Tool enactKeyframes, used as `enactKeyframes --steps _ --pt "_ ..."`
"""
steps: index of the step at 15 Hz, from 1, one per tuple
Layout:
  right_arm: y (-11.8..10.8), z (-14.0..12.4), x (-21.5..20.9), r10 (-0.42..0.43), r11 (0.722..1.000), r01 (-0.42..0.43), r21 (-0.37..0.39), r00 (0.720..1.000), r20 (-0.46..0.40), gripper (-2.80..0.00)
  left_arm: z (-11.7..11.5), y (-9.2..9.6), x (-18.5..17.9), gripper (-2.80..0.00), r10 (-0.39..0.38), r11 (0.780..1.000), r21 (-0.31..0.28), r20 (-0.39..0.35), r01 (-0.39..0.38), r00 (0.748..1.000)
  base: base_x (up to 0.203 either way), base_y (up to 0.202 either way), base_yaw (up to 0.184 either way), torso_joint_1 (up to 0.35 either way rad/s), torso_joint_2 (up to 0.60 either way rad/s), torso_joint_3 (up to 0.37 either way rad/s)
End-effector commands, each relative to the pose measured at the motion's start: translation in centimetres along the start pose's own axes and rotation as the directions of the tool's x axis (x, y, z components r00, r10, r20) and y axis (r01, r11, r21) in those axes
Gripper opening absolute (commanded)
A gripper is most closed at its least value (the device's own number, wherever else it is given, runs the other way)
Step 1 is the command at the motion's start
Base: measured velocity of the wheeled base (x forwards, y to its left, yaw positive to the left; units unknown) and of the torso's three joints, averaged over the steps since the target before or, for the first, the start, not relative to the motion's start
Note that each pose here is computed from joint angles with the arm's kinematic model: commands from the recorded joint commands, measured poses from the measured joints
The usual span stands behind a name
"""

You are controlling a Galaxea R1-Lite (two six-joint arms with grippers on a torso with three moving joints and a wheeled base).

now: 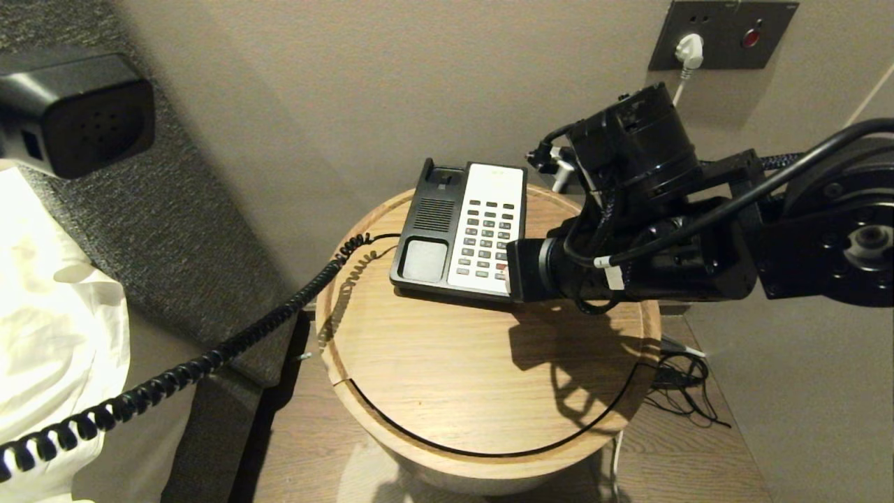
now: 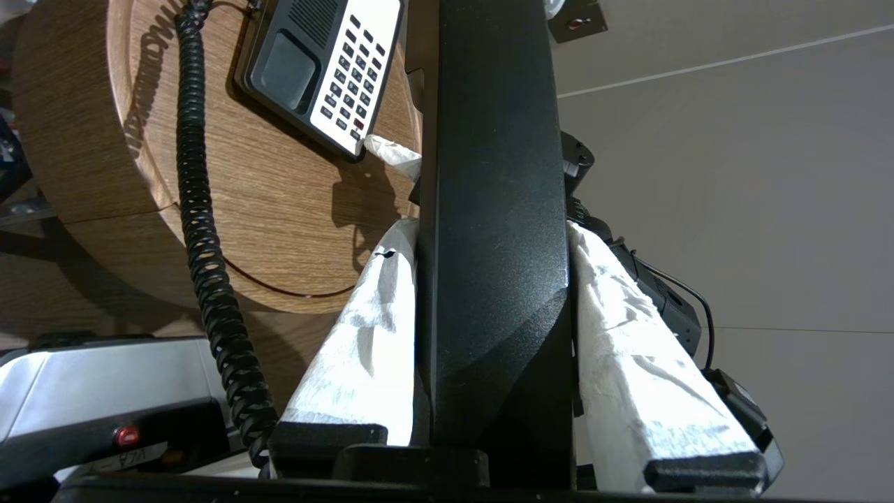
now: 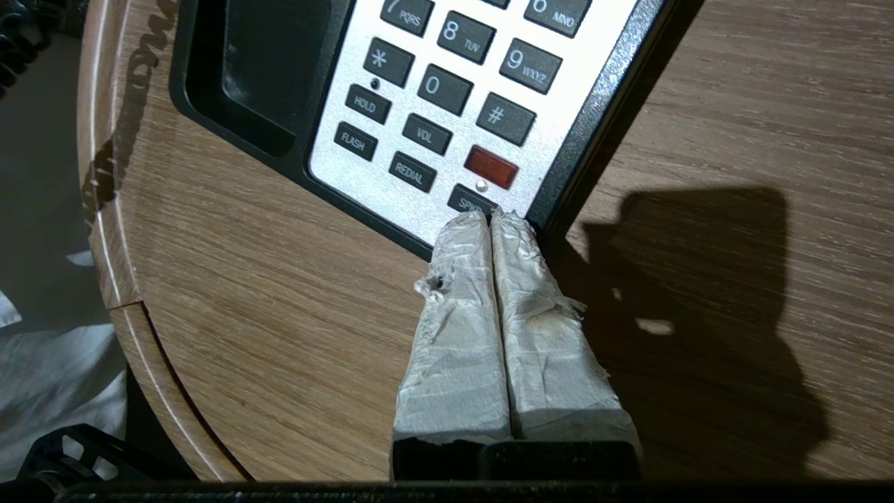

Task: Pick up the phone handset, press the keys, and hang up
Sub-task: Dial the number

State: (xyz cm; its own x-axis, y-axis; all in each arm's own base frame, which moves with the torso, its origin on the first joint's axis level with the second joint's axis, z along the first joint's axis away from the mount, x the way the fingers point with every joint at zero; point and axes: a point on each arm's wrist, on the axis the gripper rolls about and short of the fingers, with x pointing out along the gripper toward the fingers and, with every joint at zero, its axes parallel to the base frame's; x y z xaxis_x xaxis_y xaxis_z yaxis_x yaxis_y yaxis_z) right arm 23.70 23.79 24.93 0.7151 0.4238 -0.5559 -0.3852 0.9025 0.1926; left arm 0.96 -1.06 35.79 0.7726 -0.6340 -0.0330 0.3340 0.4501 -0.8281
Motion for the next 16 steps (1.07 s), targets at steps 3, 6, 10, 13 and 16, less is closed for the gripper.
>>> enactKeyframes --steps 3,6,10,13,16 --pt "0.1 -0.1 0.5 -0.004 1.0 0.004 0.0 1.0 -0.008 -2.8 -0.1 0.1 0.0 -2.8 0.004 1.0 -0.007 -0.005 -0.004 1.0 0.0 0.0 0.0 0.0 0.0 0.0" --pt "0.2 -0.1 0.8 -0.006 1.0 0.006 -0.002 1.0 -0.012 -2.8 -0.1 0.1 0.0 -2.8 0.003 1.0 -0.007 -0.004 -0.003 1.0 0.0 0.0 0.0 0.0 0.0 0.0" --pt "0.3 -0.2 1.1 -0.006 1.0 0.006 -0.005 1.0 -0.014 -2.8 -0.1 0.1 0.0 -2.8 0.003 1.0 -0.006 -0.004 -0.003 1.0 0.0 0.0 0.0 0.0 0.0 0.0" --pt "0.4 -0.3 1.3 -0.009 1.0 0.009 -0.007 1.0 -0.019 -2.8 -0.1 0.1 0.0 -2.8 0.003 1.0 -0.006 -0.004 -0.003 1.0 0.0 0.0 0.0 0.0 0.0 0.0" --pt "0.3 -0.5 1.4 -0.014 1.0 0.014 -0.015 1.0 -0.026 -2.8 -0.1 0.1 0.0 -2.8 0.004 1.0 -0.007 -0.005 -0.004 1.0 0.0 0.0 0.0 0.0 0.0 0.0"
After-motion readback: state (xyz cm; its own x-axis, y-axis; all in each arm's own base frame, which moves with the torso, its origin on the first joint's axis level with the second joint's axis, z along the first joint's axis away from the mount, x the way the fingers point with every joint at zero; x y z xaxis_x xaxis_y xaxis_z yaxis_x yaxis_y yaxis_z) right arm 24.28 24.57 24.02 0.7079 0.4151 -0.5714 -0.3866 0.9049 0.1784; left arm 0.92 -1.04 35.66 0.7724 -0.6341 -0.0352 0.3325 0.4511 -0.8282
